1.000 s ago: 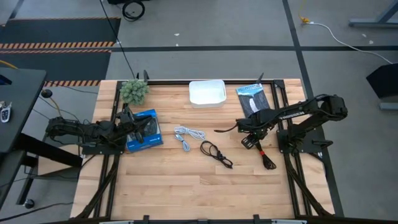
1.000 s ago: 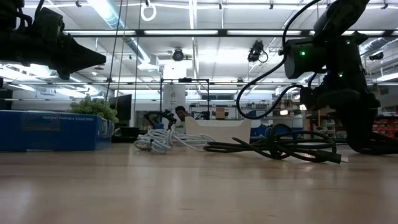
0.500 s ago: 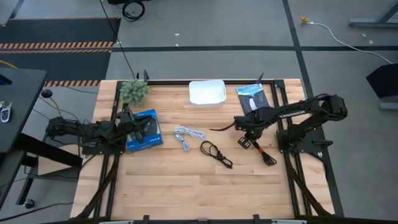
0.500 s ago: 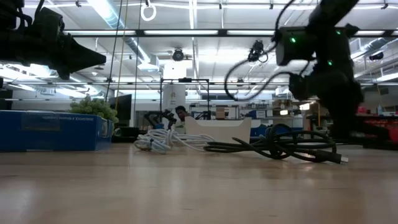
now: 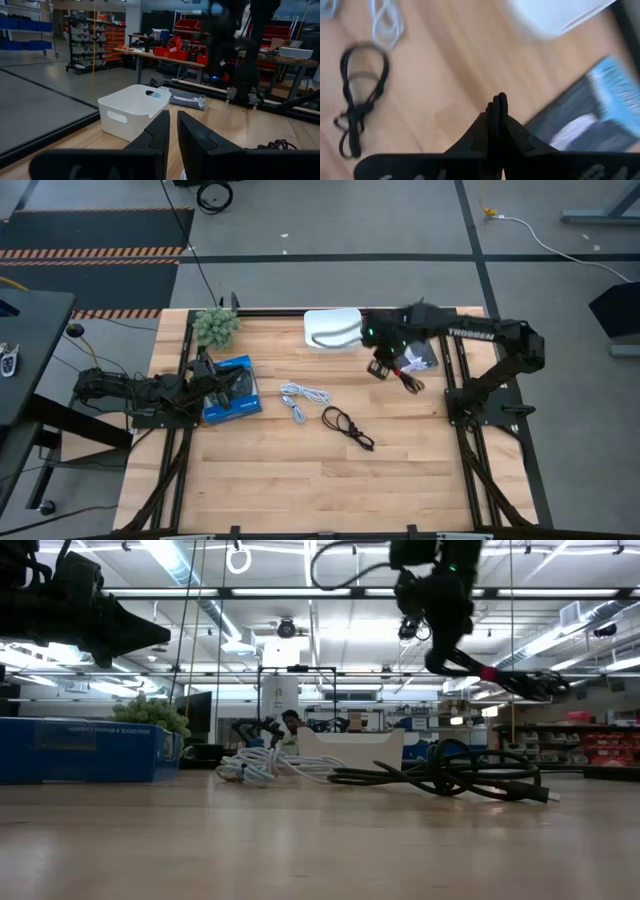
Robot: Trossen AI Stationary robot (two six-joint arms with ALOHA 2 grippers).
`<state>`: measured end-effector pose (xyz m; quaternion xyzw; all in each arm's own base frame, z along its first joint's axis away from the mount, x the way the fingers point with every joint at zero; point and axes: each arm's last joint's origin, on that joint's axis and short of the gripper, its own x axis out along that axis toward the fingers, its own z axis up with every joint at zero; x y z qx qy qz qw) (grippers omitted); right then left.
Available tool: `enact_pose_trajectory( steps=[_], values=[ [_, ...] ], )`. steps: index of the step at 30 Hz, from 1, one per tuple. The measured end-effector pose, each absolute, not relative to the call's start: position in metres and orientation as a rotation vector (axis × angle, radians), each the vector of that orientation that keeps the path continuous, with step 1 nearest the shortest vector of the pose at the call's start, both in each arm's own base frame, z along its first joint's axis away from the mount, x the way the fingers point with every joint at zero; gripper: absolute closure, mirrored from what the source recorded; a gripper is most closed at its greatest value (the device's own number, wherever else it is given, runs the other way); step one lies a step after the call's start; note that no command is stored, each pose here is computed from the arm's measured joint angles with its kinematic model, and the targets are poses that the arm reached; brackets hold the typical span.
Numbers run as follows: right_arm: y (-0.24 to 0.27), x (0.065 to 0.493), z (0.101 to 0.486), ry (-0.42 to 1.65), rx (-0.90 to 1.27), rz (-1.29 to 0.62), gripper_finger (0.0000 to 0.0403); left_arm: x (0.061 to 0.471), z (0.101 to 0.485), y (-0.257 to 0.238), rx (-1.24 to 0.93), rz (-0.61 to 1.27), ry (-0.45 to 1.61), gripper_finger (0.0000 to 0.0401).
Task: Pick and place USB-C Cables
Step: Put the right black USB cable into the white bin
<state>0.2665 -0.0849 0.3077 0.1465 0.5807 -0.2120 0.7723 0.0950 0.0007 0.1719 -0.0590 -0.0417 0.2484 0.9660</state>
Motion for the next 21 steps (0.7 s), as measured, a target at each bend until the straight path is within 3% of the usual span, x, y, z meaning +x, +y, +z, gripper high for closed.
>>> enact_pose_trajectory(
  steps=[10,21],
  values=[
    [-0.092,0.296,0.366,1.07,0.358,-0.542,0.0368,0.095,0.172,0.001,-0.119,0.503,-0.084,0.0358],
    [-0.097,0.32,0.345,1.171,0.182,-0.405,0.037,0.095,0.172,0.001,-0.119,0.503,-0.083,0.0358]
  ],
)
